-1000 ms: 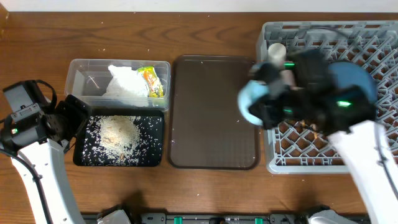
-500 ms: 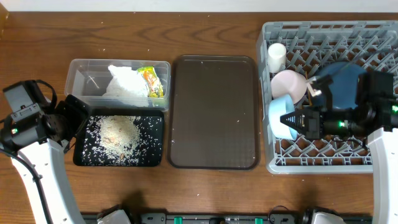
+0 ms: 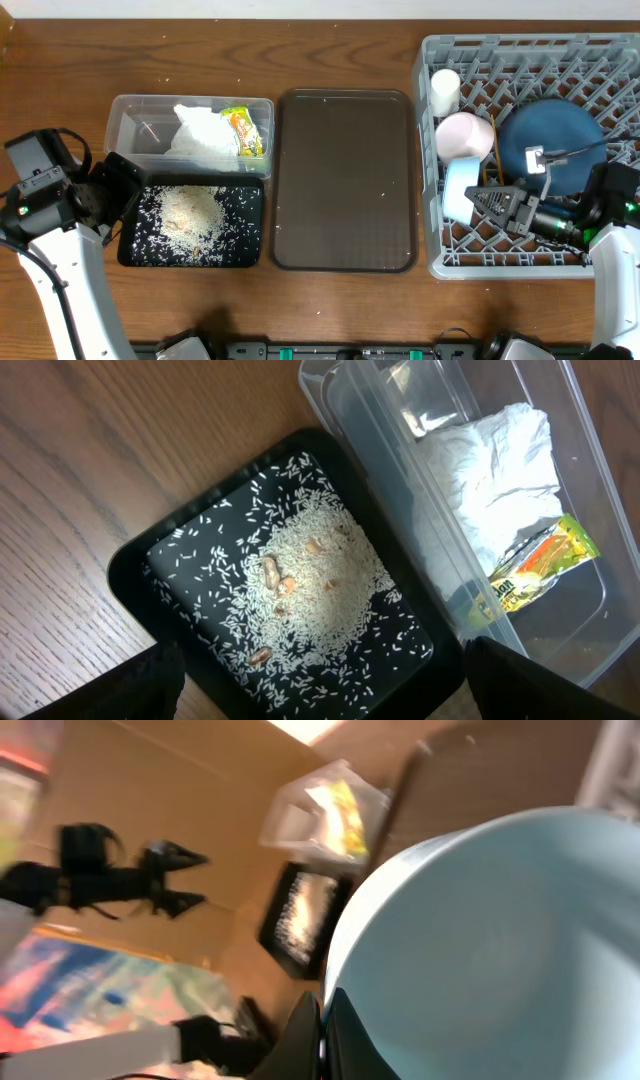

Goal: Sort waste into correct bins and load items into the dishwasher rack
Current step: 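Lift the light-blue bowl with the right gripper and carry it to the rack, then lower the light-blue bowl into the rack's front section and release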

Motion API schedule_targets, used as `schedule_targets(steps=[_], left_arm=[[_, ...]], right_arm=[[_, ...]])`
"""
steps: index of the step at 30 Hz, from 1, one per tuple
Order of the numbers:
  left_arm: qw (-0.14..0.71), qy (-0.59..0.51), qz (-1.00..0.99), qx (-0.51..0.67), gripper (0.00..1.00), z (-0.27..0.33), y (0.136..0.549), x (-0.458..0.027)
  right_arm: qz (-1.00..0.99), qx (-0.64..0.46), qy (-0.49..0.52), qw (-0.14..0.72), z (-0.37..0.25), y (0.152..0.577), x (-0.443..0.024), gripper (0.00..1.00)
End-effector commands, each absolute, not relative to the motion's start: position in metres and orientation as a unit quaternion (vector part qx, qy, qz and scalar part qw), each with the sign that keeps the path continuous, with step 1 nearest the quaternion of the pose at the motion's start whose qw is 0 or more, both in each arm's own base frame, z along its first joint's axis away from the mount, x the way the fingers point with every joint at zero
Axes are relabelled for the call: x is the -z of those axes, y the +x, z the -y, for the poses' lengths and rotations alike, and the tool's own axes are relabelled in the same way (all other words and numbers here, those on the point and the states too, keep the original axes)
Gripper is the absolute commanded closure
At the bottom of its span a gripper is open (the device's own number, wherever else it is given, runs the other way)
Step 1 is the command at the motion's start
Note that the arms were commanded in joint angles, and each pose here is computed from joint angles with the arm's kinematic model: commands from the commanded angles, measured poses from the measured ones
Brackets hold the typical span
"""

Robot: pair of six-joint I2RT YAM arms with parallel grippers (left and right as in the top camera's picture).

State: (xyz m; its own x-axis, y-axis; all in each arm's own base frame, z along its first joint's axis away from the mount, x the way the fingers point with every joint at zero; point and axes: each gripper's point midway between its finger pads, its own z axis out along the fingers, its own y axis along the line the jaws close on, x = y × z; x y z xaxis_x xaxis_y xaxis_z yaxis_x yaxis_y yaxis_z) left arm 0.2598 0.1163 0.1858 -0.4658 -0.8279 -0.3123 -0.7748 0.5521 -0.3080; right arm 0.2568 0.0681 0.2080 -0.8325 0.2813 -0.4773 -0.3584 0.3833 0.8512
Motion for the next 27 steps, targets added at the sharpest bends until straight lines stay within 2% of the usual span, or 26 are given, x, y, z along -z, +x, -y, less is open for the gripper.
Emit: schedule_targets(steps=[1,27], left_arm=[[0.225,-0.468,-0.853,0.058,0.08,-0.120,0.261,-0.192],[0.225,-0.468,-0.853,0.058,0.08,-0.120,0.261,-0.192]], right_arm=[[-0.723,-0.611,-0.033,0.319,-0.072,0.255,-0.236,0.99],[-0.788,-0.548,-0.036,0.278,-0.073,0.246,-0.185,0.99]])
